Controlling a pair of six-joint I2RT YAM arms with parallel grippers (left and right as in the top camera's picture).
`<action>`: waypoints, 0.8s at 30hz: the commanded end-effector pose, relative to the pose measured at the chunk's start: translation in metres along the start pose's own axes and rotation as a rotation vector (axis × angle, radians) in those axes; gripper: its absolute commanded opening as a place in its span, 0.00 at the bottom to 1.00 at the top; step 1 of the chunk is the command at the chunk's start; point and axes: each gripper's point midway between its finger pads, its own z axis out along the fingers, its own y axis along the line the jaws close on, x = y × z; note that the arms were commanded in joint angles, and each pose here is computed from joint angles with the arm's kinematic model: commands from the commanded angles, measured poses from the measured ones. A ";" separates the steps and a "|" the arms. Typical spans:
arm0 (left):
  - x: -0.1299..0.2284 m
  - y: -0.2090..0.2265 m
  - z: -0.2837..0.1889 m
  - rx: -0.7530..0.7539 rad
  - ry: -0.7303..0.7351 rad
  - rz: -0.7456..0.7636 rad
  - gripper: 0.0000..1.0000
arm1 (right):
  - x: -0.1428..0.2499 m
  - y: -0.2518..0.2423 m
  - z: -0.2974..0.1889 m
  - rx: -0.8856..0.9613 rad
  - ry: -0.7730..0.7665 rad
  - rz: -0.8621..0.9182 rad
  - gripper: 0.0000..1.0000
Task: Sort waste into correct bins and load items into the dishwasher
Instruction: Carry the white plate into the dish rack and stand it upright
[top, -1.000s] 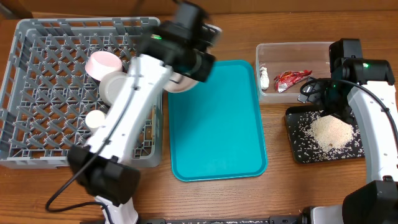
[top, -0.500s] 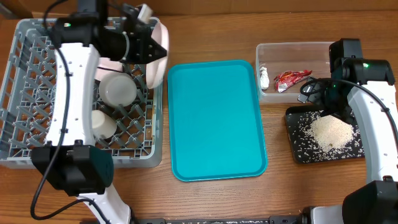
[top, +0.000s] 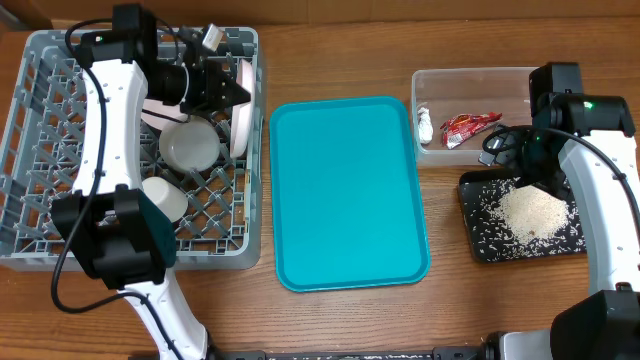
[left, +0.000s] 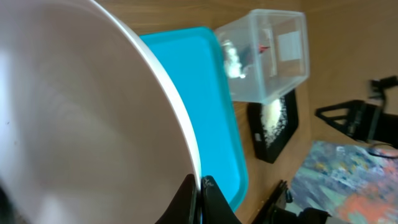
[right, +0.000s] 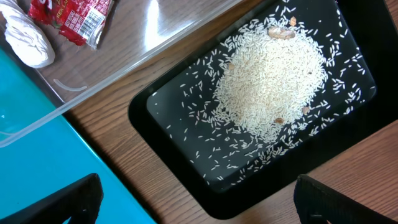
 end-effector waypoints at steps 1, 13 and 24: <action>0.007 0.031 0.001 -0.094 0.040 -0.023 0.23 | -0.009 0.001 -0.013 -0.024 -0.050 0.009 1.00; 0.007 0.042 -0.048 -0.466 -0.043 -0.064 0.74 | -0.035 0.112 -0.050 -0.569 -0.218 -0.355 1.00; 0.054 0.030 -0.117 -0.879 -0.105 -0.275 1.00 | -0.033 0.143 -0.056 -0.503 -0.332 -0.495 1.00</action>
